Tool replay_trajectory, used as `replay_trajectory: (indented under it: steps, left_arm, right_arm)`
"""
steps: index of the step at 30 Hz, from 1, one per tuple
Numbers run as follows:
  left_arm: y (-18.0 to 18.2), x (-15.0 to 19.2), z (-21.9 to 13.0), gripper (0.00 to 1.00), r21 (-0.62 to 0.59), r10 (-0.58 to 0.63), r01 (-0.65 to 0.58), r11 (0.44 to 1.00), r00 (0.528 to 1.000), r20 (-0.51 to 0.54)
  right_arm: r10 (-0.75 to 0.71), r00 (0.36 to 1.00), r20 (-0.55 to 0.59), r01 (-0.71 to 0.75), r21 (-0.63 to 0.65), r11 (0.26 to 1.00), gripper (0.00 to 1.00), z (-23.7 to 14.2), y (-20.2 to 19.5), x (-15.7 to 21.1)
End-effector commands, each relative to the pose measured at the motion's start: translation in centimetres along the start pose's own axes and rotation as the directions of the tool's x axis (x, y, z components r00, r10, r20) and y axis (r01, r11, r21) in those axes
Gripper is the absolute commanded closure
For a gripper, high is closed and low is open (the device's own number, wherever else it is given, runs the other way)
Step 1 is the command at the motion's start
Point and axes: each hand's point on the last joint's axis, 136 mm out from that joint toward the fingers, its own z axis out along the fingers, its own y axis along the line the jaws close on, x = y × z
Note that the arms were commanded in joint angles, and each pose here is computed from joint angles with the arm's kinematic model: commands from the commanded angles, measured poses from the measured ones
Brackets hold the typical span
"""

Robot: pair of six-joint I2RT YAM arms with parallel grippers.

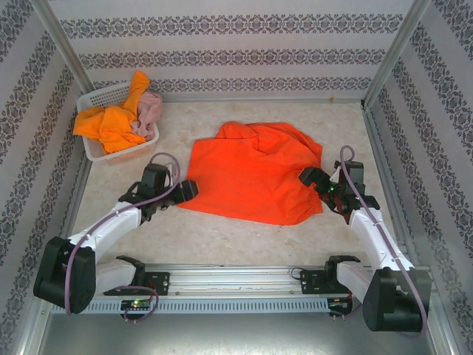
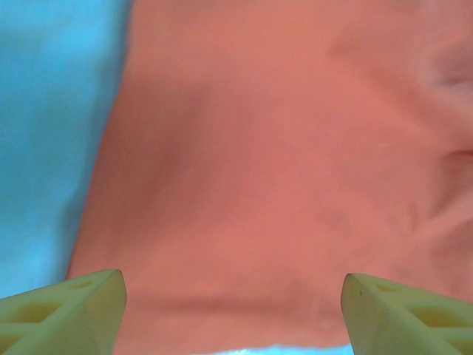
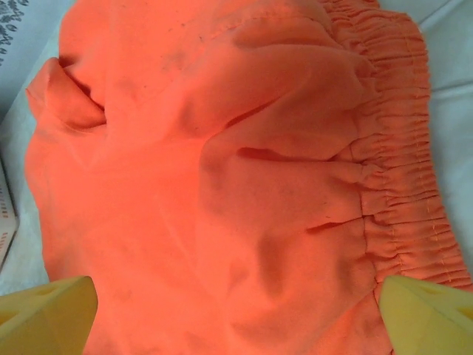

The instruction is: Fold and stack the shorts

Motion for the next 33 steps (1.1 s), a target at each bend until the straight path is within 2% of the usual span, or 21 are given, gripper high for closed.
replay_trajectory:
  steps: [1,8,16,19,23,27,29,31,33]
  left_arm:
    - [1.8,1.1,-0.3,0.28,-0.072,-0.124,0.124,0.99,0.992,-0.001]
    - [4.1,2.5,0.9,0.38,-0.164,-0.171,0.164,0.973,0.985,-0.034]
    - [4.2,2.1,2.6,0.48,-0.156,-0.179,0.172,0.973,0.983,-0.031]
    - [3.9,1.7,3.1,0.57,-0.138,-0.184,0.178,0.974,0.983,-0.027]
    - [3.0,0.6,3.1,0.78,-0.116,-0.172,0.17,0.979,0.985,-0.004]
    - [1.4,-1.1,2.4,0.93,-0.067,-0.148,0.15,0.986,0.989,0.031]
    - [0.9,-1.5,2.2,0.95,-0.055,-0.139,0.141,0.988,0.989,0.04]
    - [0.7,-1.7,2.1,0.96,-0.046,-0.138,0.14,0.989,0.99,0.042]
    - [0.5,-1.7,2.1,0.97,-0.036,-0.139,0.141,0.989,0.989,0.042]
  right_arm:
    - [0.029,1.0,0.003,-0.029,0.017,0.999,0.02,0.3,-0.5,-0.4]
    - [0.033,0.999,0.009,-0.033,0.028,0.999,0.02,0.1,-0.8,-0.3]
    - [0.056,0.998,0.038,-0.059,0.097,0.993,0.02,-0.4,-2.5,-0.1]
    - [0.078,0.995,0.056,-0.084,0.128,0.988,0.03,-0.6,-3.5,0.0]
    - [0.099,0.993,0.066,-0.11,0.191,0.975,0.06,-0.7,-5.0,0.3]
    - [0.141,0.989,0.05,-0.149,0.249,0.957,0.14,-0.4,-6.4,1.0]
    - [0.164,0.985,0.046,-0.171,0.283,0.944,0.16,-0.2,-7.2,1.3]
    - [0.185,0.982,0.047,-0.19,0.319,0.929,0.25,-0.1,-8.1,1.6]
    - [0.216,0.975,0.05,-0.22,0.346,0.912,0.3,-0.1,-8.8,2.0]
